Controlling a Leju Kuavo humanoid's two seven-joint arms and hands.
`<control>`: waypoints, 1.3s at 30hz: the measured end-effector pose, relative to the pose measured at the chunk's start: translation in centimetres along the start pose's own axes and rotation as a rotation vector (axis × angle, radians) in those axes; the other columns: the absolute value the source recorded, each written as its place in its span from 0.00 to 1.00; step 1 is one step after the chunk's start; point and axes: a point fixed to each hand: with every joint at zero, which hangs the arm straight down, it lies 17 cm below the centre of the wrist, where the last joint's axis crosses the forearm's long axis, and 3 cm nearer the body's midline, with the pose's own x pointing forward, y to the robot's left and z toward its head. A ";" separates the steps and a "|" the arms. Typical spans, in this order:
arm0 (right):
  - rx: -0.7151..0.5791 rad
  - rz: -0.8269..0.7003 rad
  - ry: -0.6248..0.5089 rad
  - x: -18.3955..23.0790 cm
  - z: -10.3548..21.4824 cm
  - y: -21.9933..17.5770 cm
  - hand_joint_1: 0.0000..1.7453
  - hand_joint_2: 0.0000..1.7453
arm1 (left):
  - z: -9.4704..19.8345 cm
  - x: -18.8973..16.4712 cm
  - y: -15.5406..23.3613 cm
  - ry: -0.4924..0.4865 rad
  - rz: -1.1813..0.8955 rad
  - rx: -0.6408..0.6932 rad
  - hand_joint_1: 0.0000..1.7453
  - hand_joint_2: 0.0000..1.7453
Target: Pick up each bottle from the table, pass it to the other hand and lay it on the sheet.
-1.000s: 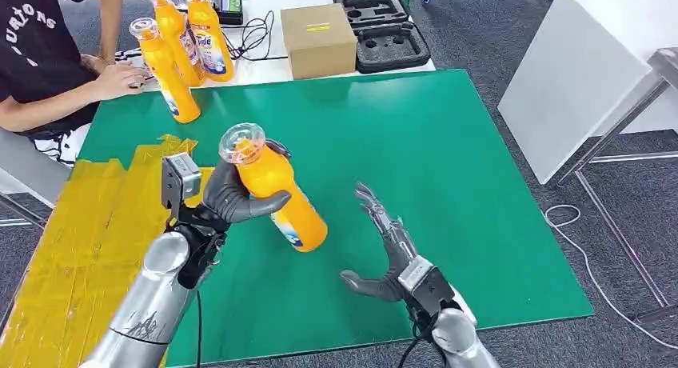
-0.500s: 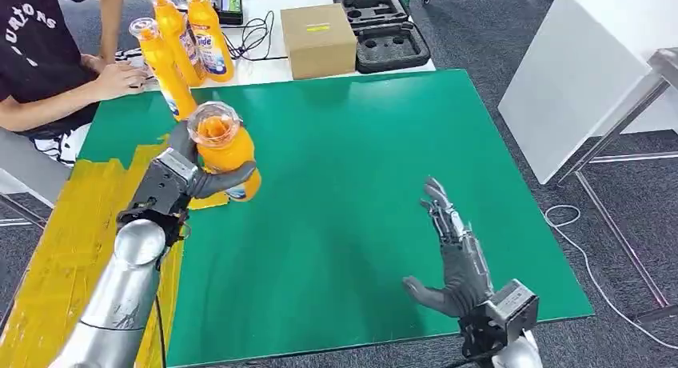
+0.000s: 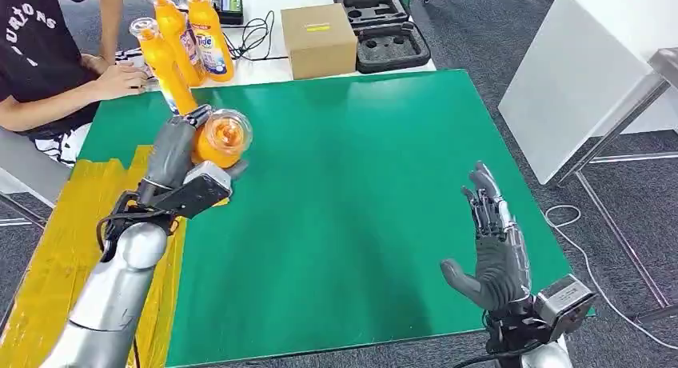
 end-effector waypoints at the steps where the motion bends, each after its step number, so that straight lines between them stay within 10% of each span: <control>1: 0.000 0.000 0.000 0.0 0.0 0.0 0.00 1.00 | 0.0 0.0 0.0 0.000 -0.005 -0.001 1.00 1.00; 9: -0.131 -0.004 0.023 0.3 -1.6 -2.8 0.00 1.00 | 3.6 -5.5 -6.8 0.099 -0.434 -0.344 1.00 1.00; 39: -0.156 -0.030 0.029 -0.9 -3.1 -3.0 0.00 1.00 | 9.8 -15.9 -11.3 0.314 -0.561 -0.633 1.00 1.00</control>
